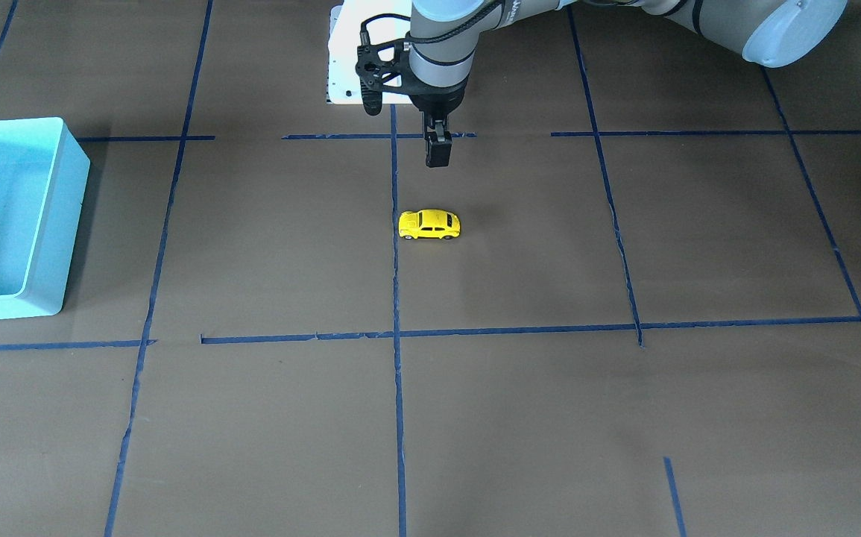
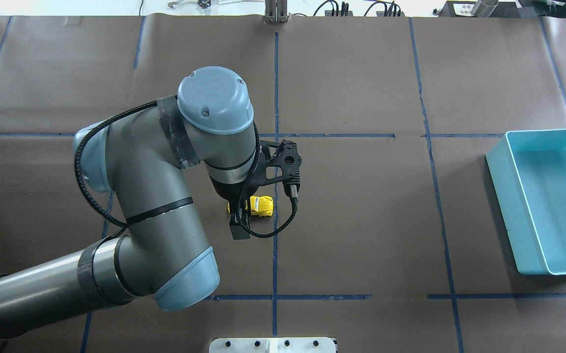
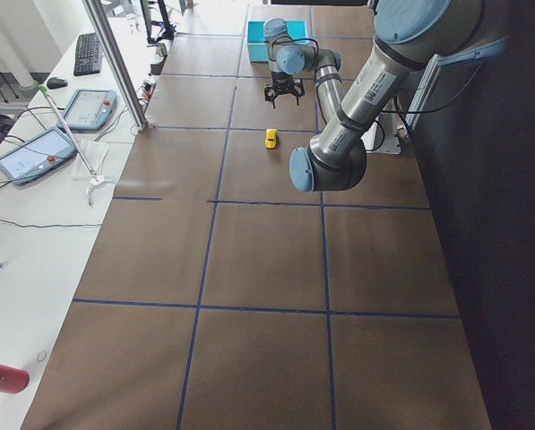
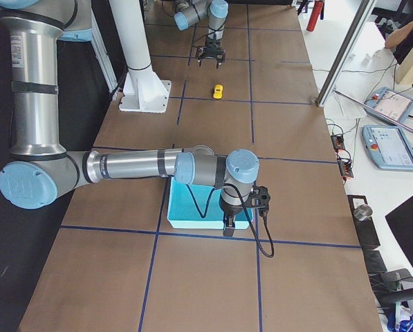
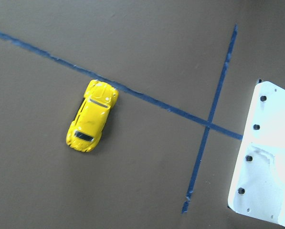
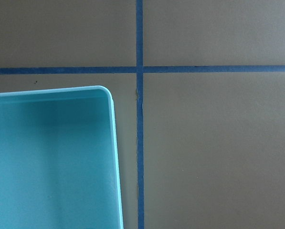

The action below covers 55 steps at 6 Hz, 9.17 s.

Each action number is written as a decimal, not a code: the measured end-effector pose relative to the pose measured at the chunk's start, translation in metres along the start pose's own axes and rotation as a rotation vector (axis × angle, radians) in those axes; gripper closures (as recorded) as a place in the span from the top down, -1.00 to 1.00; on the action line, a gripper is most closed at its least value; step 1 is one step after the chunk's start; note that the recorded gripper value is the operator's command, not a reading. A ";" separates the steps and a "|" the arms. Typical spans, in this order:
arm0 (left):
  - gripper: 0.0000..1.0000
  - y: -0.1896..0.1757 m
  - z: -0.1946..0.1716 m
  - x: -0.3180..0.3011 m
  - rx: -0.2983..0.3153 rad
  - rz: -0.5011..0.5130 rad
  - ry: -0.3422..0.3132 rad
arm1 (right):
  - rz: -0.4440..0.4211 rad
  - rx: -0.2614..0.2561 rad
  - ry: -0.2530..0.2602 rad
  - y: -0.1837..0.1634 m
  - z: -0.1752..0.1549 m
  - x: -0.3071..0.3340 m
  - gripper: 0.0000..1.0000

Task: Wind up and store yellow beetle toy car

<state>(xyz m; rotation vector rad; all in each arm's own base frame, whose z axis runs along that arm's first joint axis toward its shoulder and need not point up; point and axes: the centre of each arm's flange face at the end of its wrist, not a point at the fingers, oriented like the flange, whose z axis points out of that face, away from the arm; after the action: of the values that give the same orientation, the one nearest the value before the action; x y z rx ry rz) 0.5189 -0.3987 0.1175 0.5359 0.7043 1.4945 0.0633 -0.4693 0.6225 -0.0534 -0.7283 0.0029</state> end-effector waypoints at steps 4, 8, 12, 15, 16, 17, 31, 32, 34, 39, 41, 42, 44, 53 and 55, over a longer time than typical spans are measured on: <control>1.00 -0.045 0.062 -0.034 -0.190 0.055 -0.114 | 0.000 0.000 0.000 0.000 0.000 0.000 1.00; 1.00 -0.078 0.109 -0.020 -0.268 0.099 -0.162 | 0.002 0.000 0.000 0.000 0.000 0.000 1.00; 1.00 -0.080 0.136 -0.019 -0.276 0.112 -0.163 | 0.003 -0.003 0.000 0.000 0.001 0.001 1.00; 0.98 -0.081 0.146 -0.018 -0.274 0.122 -0.174 | 0.002 -0.003 0.000 0.000 0.002 0.001 1.00; 0.74 -0.080 0.148 -0.018 -0.271 0.123 -0.175 | 0.001 -0.003 0.000 0.000 0.002 0.001 1.00; 0.59 -0.079 0.148 -0.018 -0.270 0.123 -0.176 | 0.001 -0.003 0.000 0.000 0.002 0.001 1.00; -1.00 -0.082 0.092 -0.062 0.000 0.042 -0.223 | -0.003 0.004 -0.003 0.001 0.001 0.000 1.00; -1.00 -0.085 0.094 -0.060 0.029 0.038 -0.203 | -0.004 0.004 -0.003 0.001 0.001 0.000 1.00; -1.00 -0.088 0.104 -0.054 0.049 0.046 -0.172 | -0.004 0.005 -0.004 0.001 0.000 0.000 1.00; -1.00 -0.085 0.115 -0.052 0.073 0.061 -0.137 | -0.007 0.008 -0.007 0.000 -0.001 -0.001 1.00; -1.00 -0.081 0.120 -0.053 0.072 0.061 -0.137 | -0.010 0.012 -0.013 0.000 -0.002 -0.003 1.00; -1.00 -0.079 0.122 -0.054 0.070 0.060 -0.136 | -0.011 0.013 -0.015 0.000 -0.002 -0.003 1.00; -1.00 -0.073 0.127 -0.055 0.065 0.058 -0.134 | -0.013 0.013 -0.015 0.000 -0.002 -0.003 1.00; -1.00 -0.028 0.147 -0.049 0.057 0.058 -0.132 | -0.013 0.013 -0.015 0.000 -0.002 -0.003 1.00; 0.98 -0.025 0.147 -0.048 0.059 0.059 -0.132 | -0.013 0.013 -0.016 -0.001 -0.002 -0.004 1.00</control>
<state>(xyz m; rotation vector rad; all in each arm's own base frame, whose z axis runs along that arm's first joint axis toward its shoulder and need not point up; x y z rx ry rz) 0.6433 -0.4321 0.2061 0.6987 0.6352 1.4823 0.0621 -0.4701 0.6184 -0.0360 -0.7442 -0.0045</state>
